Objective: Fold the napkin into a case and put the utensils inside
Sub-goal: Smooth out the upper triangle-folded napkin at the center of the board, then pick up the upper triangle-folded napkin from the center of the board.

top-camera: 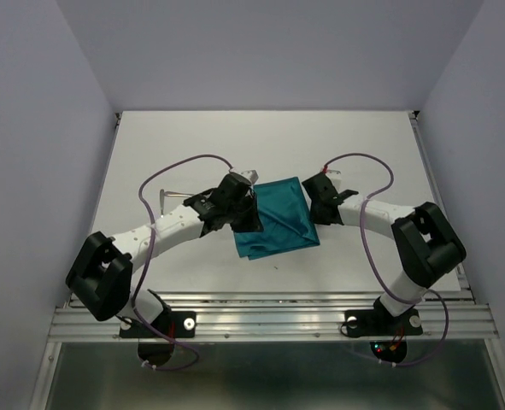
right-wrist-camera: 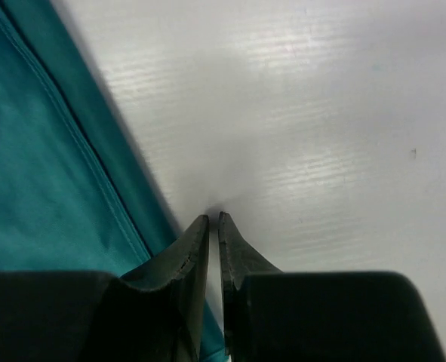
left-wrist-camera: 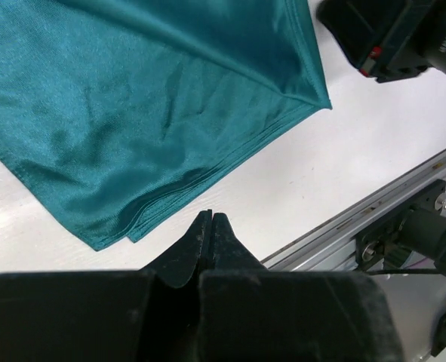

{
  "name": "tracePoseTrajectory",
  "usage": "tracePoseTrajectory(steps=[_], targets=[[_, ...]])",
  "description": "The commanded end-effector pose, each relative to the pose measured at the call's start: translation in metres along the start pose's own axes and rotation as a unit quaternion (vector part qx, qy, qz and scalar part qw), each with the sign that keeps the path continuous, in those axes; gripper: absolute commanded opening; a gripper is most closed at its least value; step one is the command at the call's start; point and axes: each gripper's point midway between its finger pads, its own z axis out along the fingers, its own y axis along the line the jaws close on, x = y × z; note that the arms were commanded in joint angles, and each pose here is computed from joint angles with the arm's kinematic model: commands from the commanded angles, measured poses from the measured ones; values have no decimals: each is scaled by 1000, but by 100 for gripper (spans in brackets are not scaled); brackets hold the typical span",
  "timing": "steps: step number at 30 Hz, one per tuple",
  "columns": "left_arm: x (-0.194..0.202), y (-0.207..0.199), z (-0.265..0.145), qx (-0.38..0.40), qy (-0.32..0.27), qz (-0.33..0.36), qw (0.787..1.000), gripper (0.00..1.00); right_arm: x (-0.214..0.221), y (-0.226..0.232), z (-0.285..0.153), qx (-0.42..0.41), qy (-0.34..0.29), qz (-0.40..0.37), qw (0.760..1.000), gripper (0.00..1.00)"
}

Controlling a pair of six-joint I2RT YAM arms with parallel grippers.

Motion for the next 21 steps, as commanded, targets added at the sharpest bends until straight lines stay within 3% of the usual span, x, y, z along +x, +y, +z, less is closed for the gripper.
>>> tracePoseTrajectory(steps=[1,10,14,21], targets=[[-15,-8,-20,0,-31,18,999,0,-11,17,7,-24,-14,-10,1000,15],[-41,-9,-41,-16,-79,16,997,0,42,46,-10,-85,30,-31,995,15],[-56,-10,-32,-39,-79,24,996,10,59,54,-24,-103,42,-11,994,14],[-93,-17,0,-81,-84,38,993,21,28,38,-56,-108,-15,30,994,18]])
